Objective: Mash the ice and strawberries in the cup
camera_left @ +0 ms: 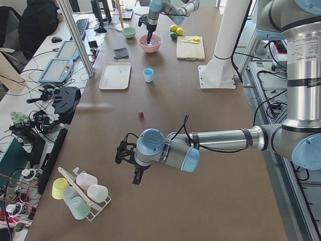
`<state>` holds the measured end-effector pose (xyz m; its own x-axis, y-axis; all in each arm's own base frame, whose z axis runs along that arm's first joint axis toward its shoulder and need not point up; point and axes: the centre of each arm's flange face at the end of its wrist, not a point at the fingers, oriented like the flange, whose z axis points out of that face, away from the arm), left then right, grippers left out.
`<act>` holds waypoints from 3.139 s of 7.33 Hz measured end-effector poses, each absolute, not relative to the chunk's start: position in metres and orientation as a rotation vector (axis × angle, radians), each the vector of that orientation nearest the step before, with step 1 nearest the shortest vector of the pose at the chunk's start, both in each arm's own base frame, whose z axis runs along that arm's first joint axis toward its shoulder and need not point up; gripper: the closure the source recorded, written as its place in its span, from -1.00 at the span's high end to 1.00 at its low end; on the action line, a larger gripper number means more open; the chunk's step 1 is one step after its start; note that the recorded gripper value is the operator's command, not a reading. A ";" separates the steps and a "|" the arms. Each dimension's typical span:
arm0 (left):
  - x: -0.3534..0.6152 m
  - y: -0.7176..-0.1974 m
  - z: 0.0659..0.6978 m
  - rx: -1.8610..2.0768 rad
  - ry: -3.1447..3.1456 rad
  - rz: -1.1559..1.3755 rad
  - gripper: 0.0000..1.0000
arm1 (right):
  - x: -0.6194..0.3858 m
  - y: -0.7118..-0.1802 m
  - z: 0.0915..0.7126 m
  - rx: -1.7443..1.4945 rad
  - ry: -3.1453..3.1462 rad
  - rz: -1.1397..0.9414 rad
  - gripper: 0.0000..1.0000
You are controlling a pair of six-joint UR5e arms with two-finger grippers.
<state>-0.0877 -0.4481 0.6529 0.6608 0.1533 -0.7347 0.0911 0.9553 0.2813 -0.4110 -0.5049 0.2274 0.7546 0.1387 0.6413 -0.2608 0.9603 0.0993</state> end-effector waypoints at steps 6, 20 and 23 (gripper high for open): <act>-0.088 -0.445 0.669 0.280 0.855 0.027 0.97 | -0.580 -0.488 0.135 0.225 -0.947 0.382 -0.49; -0.088 -0.444 0.673 0.278 0.855 0.024 0.97 | -0.376 -0.501 0.299 0.278 -0.758 0.039 0.96; -0.088 -0.443 0.673 0.279 0.855 0.024 0.97 | -0.340 -0.492 0.349 0.246 -0.693 0.090 0.93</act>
